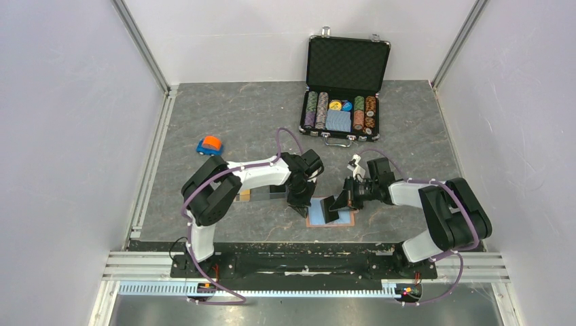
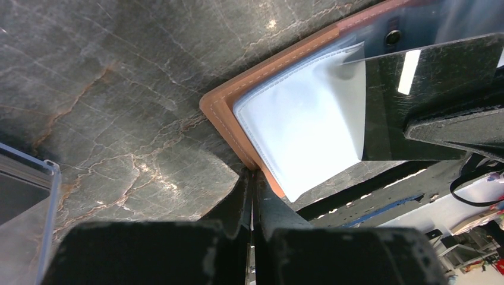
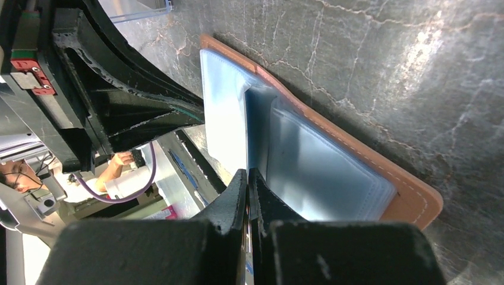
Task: Put the credit cards into the card holder
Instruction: Insert the credit card into the card holder.
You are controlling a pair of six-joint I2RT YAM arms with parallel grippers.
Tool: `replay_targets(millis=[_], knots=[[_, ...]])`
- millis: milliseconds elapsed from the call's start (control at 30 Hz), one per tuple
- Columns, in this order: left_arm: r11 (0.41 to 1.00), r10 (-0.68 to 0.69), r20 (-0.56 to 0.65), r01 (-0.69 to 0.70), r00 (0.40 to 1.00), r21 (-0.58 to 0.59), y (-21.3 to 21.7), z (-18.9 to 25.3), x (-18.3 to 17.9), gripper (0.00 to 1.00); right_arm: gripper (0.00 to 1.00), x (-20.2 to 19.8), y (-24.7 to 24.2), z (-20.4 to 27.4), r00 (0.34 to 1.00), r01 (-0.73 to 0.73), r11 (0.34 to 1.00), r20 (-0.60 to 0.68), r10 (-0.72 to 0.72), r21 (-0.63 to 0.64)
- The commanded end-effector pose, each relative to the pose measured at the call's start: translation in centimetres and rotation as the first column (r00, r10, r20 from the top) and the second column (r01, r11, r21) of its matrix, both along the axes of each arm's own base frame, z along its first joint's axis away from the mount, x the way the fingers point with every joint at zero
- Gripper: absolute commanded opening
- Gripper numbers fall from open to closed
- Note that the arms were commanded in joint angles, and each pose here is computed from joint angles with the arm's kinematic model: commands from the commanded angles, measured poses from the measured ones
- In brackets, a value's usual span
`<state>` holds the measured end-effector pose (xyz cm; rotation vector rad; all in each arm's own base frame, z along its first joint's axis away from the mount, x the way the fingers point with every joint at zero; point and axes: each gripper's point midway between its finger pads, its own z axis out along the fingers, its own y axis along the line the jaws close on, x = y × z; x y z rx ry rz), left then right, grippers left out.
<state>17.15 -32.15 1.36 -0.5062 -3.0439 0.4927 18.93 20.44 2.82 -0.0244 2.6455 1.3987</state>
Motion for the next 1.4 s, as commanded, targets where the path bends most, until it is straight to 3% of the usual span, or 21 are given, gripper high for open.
replay_targets(millis=[0, 367, 633, 1200, 1267, 1367], knots=[[0.997, -0.044, 0.060, 0.040, 0.997, 0.065, 0.8, -1.4, 1.2, 0.02, 0.00, -0.2, 0.2, -0.2, 1.000, -0.004, 1.000, 0.012, 0.004, 0.016], [0.997, -0.058, 0.049, 0.056, 0.997, 0.054, 0.2, -1.5, 1.0, 0.02, 0.00, 1.2, 0.5, -0.3, 0.997, 0.004, 0.999, 0.079, -0.006, 0.032], [0.997, -0.061, 0.043, 0.059, 0.997, 0.051, 0.1, -1.6, 0.9, 0.02, 0.00, 0.7, 0.6, -0.4, 0.998, 0.018, 1.000, 0.061, -0.019, 0.026], [0.998, -0.057, 0.039, 0.056, 0.998, 0.032, -0.4, -1.5, 1.0, 0.02, 0.00, -0.6, 2.3, -1.6, 0.997, -0.061, 0.991, 0.036, 0.066, -0.116], [0.998, -0.059, 0.040, 0.058, 0.997, 0.032, -0.5, -1.4, 1.0, 0.02, 0.02, -0.4, 2.0, -1.7, 0.996, -0.074, 0.984, 0.042, 0.081, -0.160], [0.998, -0.059, 0.041, 0.057, 0.997, 0.033, -0.4, -1.4, 1.0, 0.02, 0.13, -0.1, 1.1, -1.8, 0.994, -0.084, 0.968, 0.050, 0.099, -0.238]])
